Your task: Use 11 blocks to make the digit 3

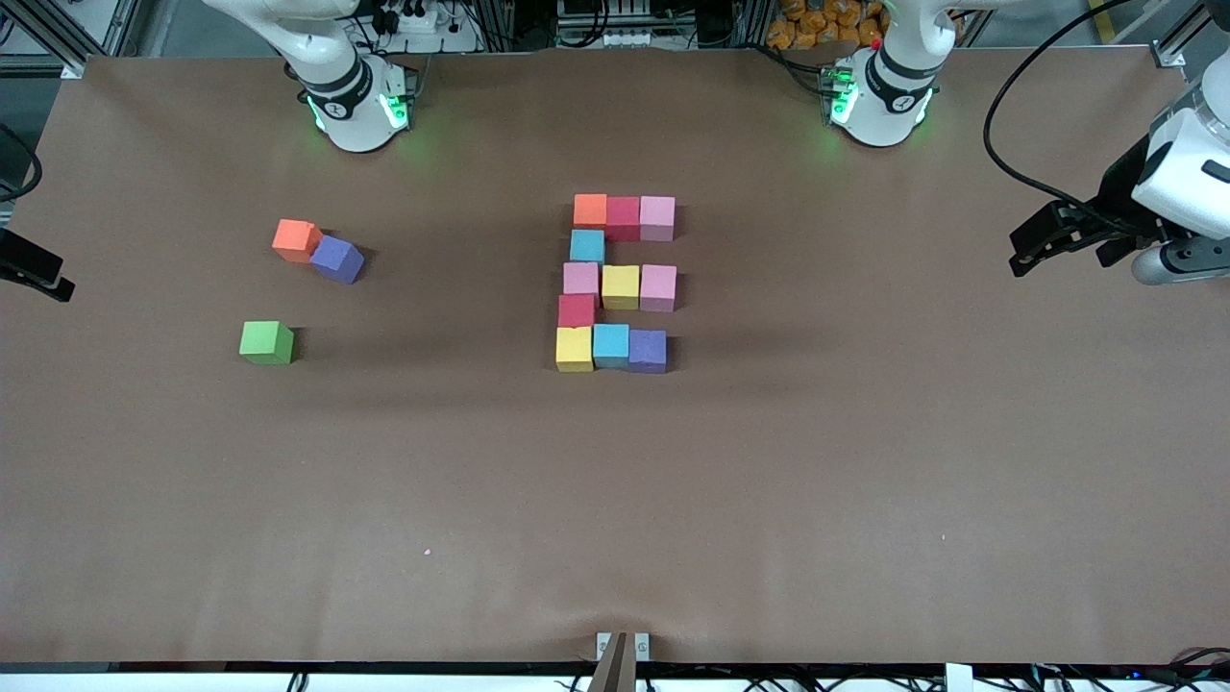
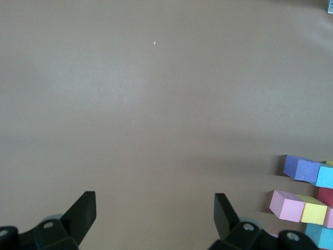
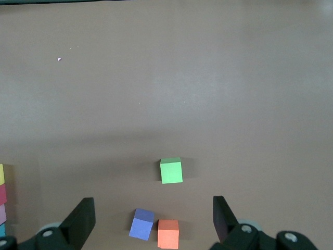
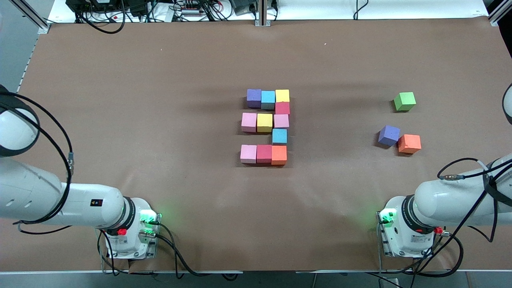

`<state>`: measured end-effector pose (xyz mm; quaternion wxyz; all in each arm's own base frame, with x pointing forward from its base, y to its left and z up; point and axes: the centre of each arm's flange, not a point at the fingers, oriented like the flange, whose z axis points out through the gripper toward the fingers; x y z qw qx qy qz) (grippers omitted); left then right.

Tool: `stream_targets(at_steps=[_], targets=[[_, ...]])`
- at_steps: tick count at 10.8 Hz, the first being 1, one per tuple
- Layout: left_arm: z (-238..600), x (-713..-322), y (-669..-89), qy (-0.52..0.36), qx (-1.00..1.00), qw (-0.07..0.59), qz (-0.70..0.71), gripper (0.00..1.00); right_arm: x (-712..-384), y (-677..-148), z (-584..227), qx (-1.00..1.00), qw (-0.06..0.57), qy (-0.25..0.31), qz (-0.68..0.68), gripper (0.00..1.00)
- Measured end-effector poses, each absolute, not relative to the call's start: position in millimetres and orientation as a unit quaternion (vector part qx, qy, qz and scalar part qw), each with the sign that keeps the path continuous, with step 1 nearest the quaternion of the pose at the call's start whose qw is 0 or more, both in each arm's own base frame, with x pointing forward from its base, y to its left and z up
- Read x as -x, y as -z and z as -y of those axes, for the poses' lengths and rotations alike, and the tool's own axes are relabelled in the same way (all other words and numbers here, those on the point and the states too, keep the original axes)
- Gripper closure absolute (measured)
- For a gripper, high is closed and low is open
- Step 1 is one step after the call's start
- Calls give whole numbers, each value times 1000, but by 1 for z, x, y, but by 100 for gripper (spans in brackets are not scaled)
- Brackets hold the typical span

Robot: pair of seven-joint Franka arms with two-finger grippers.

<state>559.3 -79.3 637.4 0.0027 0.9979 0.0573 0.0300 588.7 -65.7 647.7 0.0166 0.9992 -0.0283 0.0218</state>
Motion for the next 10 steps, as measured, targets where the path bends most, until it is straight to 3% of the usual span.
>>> stream_targets(at_steps=[4, 10], targets=[[78, -559, -644, -36, -998, 4, -58, 0, -584, -641, 66, -999, 15, 5, 29, 0], [78, -557, -653, -40, -997, 5, -58, 0, -585, -641, 66, -999, 15, 2, 29, 0]])
